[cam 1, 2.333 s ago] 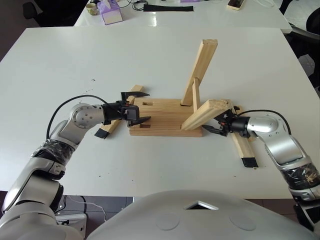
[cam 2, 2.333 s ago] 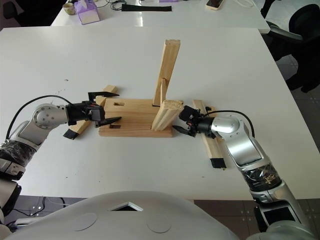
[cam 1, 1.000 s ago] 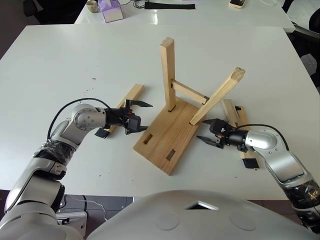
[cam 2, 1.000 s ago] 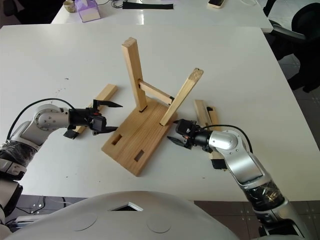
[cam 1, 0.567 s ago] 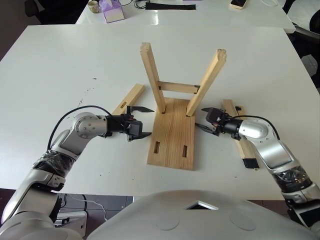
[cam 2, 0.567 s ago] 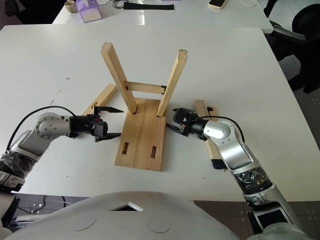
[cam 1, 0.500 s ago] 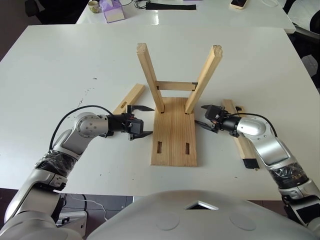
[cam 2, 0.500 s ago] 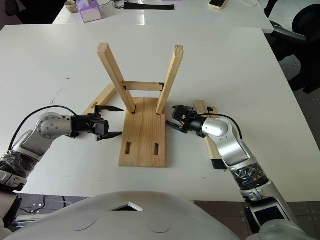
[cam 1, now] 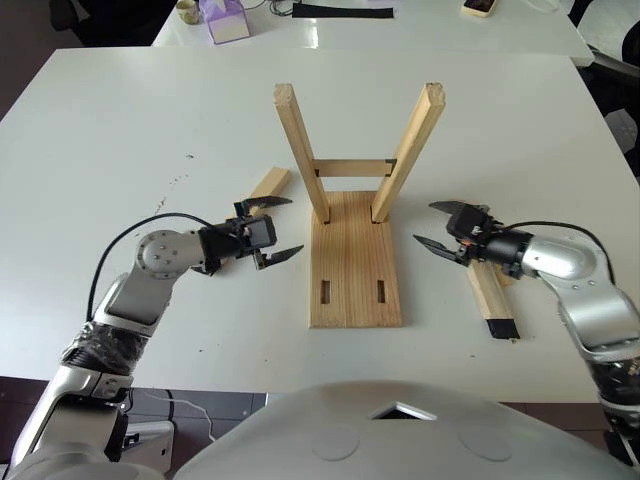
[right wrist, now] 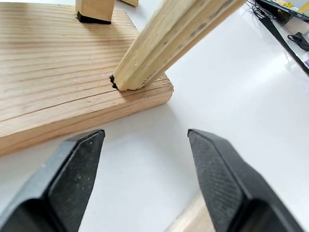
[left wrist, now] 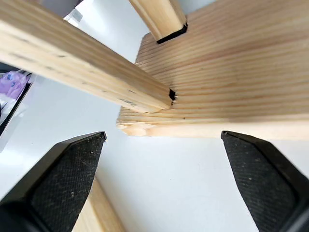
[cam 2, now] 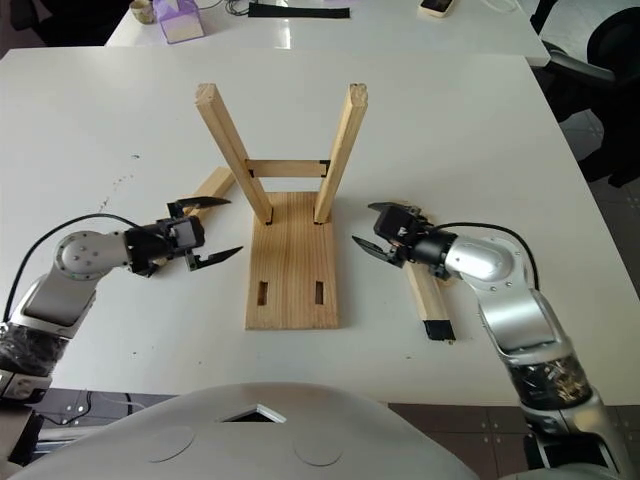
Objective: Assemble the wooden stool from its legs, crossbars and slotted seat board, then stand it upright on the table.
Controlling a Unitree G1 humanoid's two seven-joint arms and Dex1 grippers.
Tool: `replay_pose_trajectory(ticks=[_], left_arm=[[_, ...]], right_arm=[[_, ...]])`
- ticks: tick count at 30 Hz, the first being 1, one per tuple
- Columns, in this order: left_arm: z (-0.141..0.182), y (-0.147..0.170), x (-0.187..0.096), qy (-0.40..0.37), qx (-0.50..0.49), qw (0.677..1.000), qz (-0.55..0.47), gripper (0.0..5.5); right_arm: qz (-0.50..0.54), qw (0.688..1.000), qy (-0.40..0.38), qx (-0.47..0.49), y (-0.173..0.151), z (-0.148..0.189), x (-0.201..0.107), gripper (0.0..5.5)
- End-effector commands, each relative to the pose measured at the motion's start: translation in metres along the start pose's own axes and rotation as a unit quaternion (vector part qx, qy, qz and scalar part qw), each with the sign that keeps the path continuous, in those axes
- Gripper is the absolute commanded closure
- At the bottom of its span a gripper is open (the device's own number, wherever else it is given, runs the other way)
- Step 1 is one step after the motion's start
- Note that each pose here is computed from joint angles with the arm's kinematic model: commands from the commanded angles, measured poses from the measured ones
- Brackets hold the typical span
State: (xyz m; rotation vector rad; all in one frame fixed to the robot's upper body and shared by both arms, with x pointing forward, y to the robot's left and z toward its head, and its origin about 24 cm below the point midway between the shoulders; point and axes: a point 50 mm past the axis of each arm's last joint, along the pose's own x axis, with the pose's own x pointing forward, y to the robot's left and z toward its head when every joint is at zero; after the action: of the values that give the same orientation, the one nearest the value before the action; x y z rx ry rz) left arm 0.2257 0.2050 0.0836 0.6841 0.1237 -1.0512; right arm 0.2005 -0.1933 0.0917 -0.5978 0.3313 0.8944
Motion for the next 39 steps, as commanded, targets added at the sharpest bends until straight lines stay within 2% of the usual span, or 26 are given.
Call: replay_pose_trajectory(ticks=[1, 4, 7, 13, 17, 24, 31, 39], left_arm=[[0.001, 0.013, -0.030, 0.050, -0.046, 0.996, 0.053, 1.07], [0.001, 0.019, -0.044, 0.091, -0.096, 0.985, 0.110, 1.07], [-0.004, 0.014, -0.046, 0.127, -0.136, 0.971, 0.151, 1.07], [-0.016, -0.004, -0.040, 0.171, -0.228, 0.941, 0.180, 1.07], [-0.027, -0.001, -0.044, 0.192, -0.247, 0.929, 0.200, 1.07], [-0.045, -0.002, -0.052, 0.216, -0.265, 0.922, 0.180, 1.07], [-0.056, -0.016, -0.052, 0.222, -0.263, 0.932, 0.113, 1.07], [-0.055, -0.011, -0.038, 0.191, -0.273, 0.936, 0.112, 2.44]], right_arm=[[-0.028, 0.999, 0.015, 0.020, 0.002, 0.000, -0.027, 2.33], [-0.071, 0.996, 0.013, 0.045, 0.002, 0.003, -0.046, 2.33], [-0.107, 0.992, 0.014, 0.071, 0.006, 0.004, -0.060, 2.33], [-0.130, 0.987, 0.018, 0.097, 0.011, -0.001, -0.062, 2.33], [-0.140, 0.985, 0.026, 0.100, 0.010, -0.004, -0.065, 2.33], [-0.108, 0.987, 0.055, 0.109, 0.018, -0.012, -0.072, 2.33], [-0.089, 0.988, 0.062, 0.112, 0.024, -0.015, -0.070, 2.33], [-0.079, 0.989, 0.060, 0.106, 0.022, -0.016, -0.061, 2.33]])
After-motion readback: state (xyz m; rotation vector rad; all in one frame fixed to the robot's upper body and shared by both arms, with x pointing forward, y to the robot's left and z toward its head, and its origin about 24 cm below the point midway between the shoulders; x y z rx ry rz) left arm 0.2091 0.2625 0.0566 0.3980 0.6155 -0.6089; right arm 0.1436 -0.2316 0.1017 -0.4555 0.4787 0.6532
